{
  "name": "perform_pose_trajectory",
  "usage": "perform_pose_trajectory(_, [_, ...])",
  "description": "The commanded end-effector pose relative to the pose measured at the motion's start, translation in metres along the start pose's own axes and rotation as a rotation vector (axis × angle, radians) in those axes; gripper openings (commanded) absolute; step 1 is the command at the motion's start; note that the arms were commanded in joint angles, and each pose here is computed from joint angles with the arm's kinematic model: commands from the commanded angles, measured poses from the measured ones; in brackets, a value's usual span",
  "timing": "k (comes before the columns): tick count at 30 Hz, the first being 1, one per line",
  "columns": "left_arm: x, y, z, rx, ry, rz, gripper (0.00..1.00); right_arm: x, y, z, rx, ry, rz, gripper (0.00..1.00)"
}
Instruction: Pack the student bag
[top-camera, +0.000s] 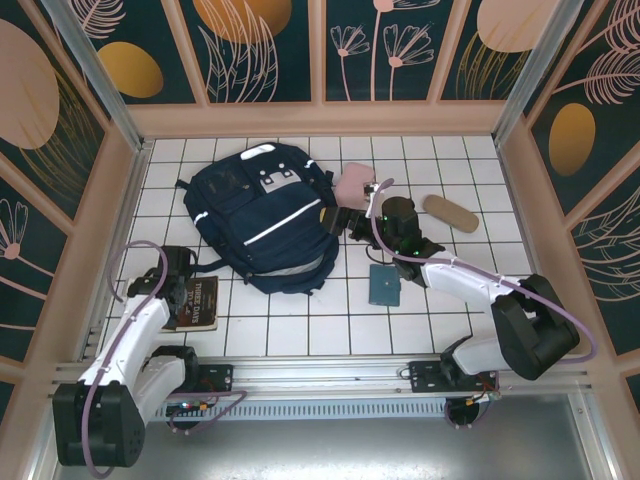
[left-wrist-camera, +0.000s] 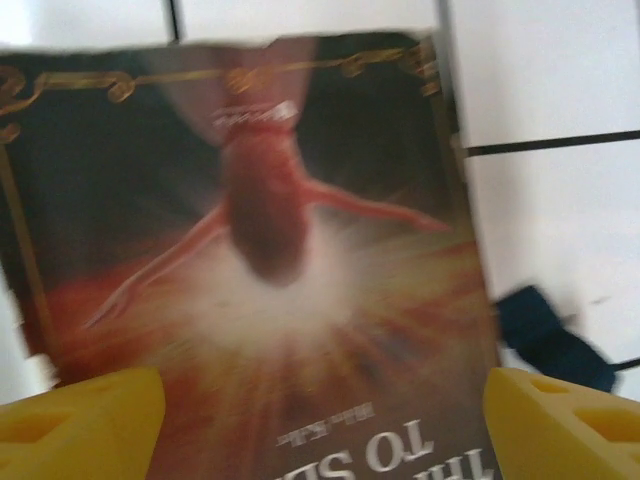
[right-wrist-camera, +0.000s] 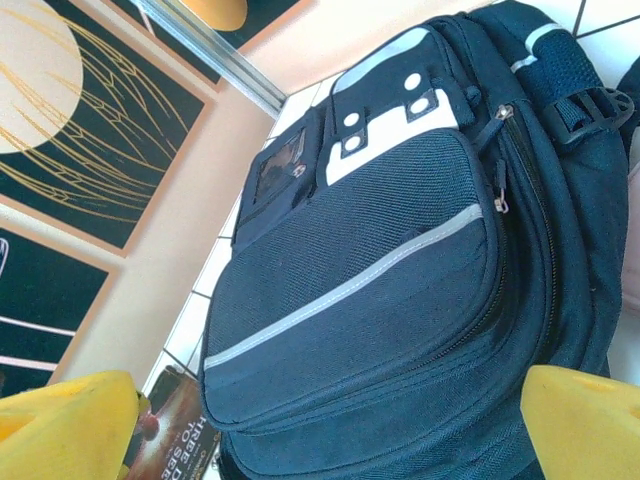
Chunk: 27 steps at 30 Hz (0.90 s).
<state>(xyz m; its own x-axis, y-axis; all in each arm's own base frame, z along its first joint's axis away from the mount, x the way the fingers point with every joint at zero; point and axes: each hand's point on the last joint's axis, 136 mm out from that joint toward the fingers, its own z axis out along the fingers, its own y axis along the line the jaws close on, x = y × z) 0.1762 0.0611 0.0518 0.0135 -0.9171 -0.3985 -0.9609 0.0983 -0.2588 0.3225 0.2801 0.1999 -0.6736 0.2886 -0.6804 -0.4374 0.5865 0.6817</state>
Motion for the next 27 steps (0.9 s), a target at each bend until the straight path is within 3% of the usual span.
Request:
perform_pose_trajectory(1, [0.014,0.029,0.001,-0.099,0.070,-0.079,0.83,-0.016,0.025,-0.007,-0.070,-0.037,-0.043,0.99])
perform_pose_trajectory(6, [0.023,0.061,-0.004,-0.254,0.119,-0.066,0.83,-0.018,0.026,-0.011,-0.072,-0.048,-0.042,0.99])
perform_pose_trajectory(13, [0.032,0.071,0.005,-0.270,0.141,-0.064,0.82,-0.016,0.020,-0.011,-0.067,-0.043,-0.031,0.99])
perform_pose_trajectory(18, [0.012,0.059,-0.022,-0.244,0.099,-0.054,0.86,-0.017,0.016,-0.010,-0.072,-0.040,-0.014,0.99])
perform_pose_trajectory(27, [0.039,0.087,-0.027,-0.309,0.248,-0.059,0.86,-0.014,0.010,-0.008,-0.068,-0.027,0.004,0.99])
